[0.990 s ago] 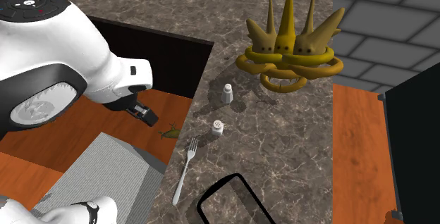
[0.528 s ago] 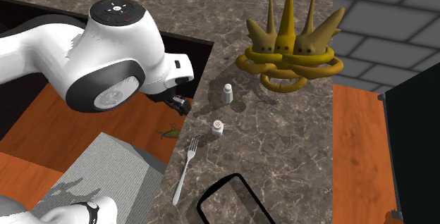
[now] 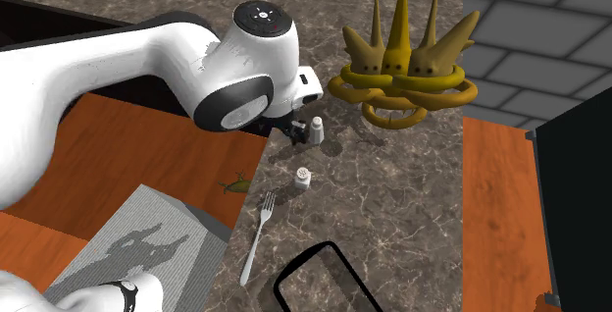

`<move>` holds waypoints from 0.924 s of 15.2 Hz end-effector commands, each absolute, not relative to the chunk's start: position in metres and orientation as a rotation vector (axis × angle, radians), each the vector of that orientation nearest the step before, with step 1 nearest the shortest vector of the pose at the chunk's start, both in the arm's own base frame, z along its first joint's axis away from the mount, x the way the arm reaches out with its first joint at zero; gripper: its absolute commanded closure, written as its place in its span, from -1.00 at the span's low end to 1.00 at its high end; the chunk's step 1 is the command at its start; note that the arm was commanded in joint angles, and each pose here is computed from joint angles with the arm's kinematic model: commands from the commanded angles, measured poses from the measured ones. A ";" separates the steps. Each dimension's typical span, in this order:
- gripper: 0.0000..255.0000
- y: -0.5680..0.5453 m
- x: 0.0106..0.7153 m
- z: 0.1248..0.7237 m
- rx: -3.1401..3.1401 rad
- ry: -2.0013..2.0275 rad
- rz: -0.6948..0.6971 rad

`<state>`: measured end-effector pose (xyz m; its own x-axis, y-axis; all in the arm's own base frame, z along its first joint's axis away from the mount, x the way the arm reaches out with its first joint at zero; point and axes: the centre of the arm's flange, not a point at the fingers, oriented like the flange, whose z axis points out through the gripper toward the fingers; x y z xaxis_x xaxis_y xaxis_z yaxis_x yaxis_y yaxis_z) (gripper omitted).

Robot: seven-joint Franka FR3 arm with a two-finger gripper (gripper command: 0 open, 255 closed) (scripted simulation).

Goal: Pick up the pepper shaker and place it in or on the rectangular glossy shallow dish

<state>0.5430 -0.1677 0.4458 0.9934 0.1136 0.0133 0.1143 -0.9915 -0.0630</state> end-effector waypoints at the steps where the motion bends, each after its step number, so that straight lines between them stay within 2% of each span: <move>1: -1.00 -0.178 0.564 0.436 -3.065 -0.199 -0.027; 9: -1.00 -0.221 0.652 0.404 -3.033 -0.280 -0.073; 14: -1.00 -0.222 0.660 0.381 -3.031 -0.286 -0.076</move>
<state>0.6595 -0.2221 0.3863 0.9813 0.1835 0.0578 0.1882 -0.9779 -0.0912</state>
